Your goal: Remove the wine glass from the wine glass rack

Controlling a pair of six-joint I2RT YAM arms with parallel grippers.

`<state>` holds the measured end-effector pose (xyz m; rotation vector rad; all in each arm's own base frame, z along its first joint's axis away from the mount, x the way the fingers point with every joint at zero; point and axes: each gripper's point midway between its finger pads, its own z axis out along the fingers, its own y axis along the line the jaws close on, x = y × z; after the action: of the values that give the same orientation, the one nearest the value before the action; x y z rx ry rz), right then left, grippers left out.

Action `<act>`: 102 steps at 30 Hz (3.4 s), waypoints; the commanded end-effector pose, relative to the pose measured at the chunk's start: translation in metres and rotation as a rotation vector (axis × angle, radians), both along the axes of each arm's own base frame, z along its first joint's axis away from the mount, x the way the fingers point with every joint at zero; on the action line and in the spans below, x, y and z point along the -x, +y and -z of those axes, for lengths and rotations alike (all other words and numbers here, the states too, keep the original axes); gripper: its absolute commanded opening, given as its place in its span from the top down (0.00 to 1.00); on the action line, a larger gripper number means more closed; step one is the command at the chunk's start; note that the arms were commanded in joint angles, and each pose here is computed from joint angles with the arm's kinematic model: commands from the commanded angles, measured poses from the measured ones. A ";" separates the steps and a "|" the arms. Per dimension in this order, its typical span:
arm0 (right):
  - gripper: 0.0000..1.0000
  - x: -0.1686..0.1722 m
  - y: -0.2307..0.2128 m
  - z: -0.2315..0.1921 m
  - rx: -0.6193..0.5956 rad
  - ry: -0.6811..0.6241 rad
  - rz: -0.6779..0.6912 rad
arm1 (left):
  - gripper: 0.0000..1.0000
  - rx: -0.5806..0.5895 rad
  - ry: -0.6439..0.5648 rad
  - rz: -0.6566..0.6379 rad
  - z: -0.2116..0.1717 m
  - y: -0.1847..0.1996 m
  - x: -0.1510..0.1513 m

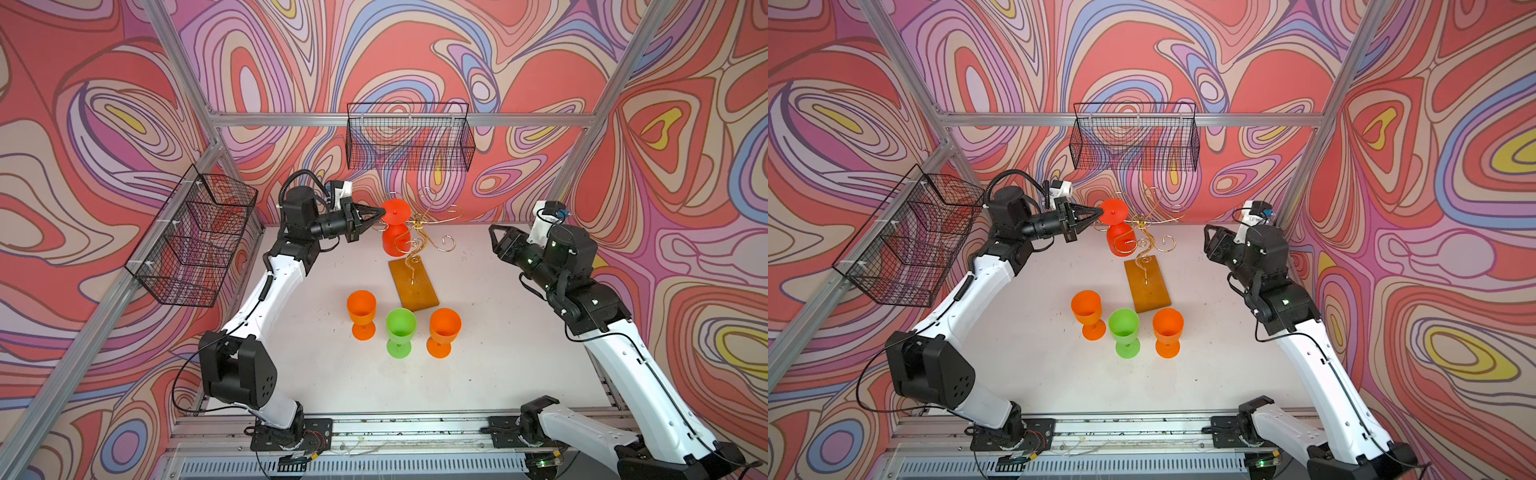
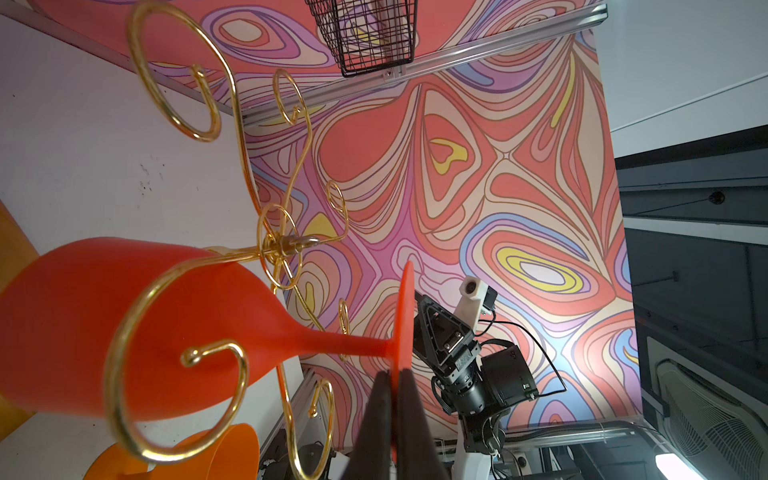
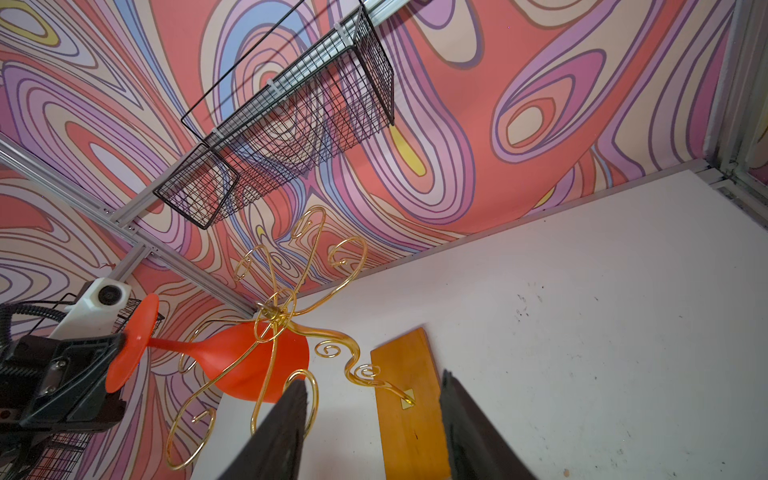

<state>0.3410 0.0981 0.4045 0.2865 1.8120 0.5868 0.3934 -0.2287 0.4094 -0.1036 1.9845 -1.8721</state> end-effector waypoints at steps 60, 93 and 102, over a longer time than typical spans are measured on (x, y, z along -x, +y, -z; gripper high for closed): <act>0.45 0.016 0.049 -0.049 -0.172 -0.131 -0.295 | 1.00 0.134 -0.426 0.004 -0.168 0.027 0.132; 0.28 0.026 0.117 -0.133 -0.572 -0.449 -0.850 | 1.00 0.503 -0.527 0.153 -0.228 0.015 0.127; 0.30 0.022 0.122 -0.146 -0.532 -0.492 -0.877 | 1.00 0.509 -0.517 0.171 -0.226 0.009 0.128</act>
<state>0.3218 0.2192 0.5421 -0.2680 1.2335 1.6301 0.2788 -0.2214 0.6262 0.3168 1.2441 -2.1848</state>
